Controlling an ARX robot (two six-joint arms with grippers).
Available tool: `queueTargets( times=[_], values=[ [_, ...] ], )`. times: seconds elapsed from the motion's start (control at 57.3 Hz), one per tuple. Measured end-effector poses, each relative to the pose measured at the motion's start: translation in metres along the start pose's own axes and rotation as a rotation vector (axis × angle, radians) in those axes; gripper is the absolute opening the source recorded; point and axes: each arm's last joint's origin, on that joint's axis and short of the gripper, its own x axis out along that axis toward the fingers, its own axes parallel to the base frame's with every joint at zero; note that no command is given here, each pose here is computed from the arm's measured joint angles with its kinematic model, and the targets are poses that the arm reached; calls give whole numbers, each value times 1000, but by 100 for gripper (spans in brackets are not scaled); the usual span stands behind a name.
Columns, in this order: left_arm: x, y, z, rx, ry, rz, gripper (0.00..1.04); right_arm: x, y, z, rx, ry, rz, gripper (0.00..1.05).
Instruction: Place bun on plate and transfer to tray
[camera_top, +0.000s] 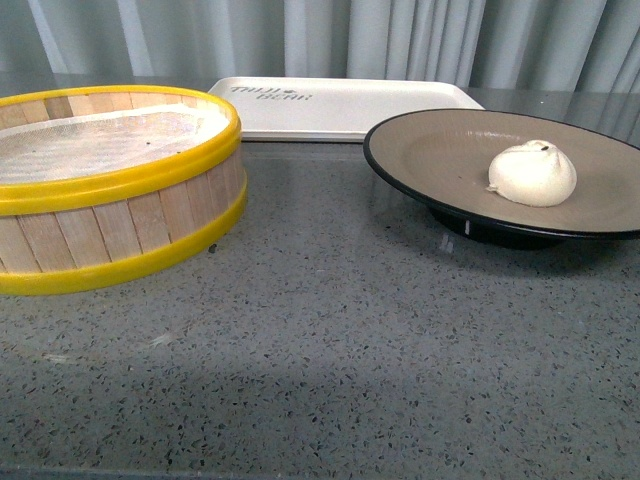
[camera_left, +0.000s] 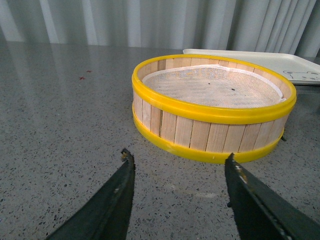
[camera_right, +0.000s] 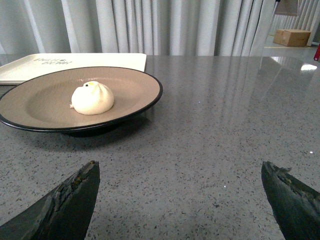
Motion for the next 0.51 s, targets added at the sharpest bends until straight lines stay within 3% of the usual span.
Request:
queueTargets(
  times=[0.122,0.192,0.244,0.366,0.506],
  values=[
    [0,0,0,0,0,0,77,0,0,0,-4,6,-9,96],
    [0,0,0,0,0,0,91,3,-1,2,-64,201,-128,96],
    [0,0,0,1,0,0,100,11,-2,7,-87,255,-153,96],
    [0,0,0,0,0,1,98,33,-6,24,-65,204,-119,96],
    [0,0,0,0,0,0,98,66,-36,52,164,125,-124,96]
  ],
)
